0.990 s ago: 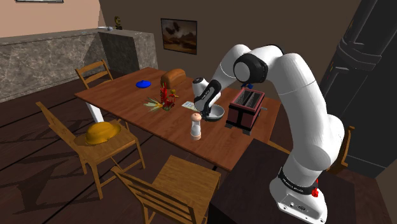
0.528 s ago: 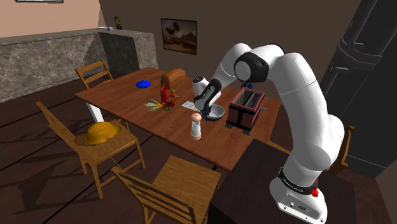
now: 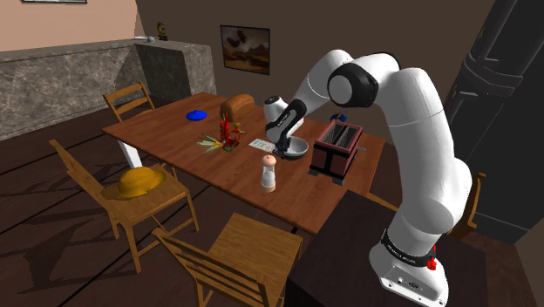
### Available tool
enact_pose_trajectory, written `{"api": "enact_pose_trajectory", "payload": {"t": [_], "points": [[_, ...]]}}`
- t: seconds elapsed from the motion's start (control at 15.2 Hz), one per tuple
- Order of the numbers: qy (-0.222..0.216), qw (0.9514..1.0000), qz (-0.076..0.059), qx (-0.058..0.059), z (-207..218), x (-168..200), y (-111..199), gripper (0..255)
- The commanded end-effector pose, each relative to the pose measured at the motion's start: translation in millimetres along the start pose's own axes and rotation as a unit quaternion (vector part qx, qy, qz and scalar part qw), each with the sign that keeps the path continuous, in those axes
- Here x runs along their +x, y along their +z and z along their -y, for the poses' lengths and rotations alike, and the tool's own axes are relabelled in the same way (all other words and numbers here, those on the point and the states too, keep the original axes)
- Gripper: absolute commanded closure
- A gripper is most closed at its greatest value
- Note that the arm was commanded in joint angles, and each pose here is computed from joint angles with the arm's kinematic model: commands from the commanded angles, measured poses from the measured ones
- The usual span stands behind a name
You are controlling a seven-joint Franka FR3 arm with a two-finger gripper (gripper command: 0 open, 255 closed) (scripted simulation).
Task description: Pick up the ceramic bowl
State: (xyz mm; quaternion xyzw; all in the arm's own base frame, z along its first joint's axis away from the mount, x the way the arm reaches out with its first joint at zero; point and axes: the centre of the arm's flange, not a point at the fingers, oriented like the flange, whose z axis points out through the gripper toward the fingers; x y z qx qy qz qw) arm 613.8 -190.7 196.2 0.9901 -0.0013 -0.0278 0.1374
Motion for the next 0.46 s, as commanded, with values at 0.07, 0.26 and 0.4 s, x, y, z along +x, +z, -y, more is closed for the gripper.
{"api": "enact_pose_trajectory", "payload": {"t": [0.07, 0.26, 0.4], "points": [[0.000, 1.0000, 0.000, 0.000, -4.7, 0.1, -15.9, 255], [0.000, 1.0000, 0.000, 0.000, -9.0, -0.8, -31.1, 255], [0.000, 1.0000, 0.000, 0.000, -9.2, -0.8, -31.9, 255]]}}
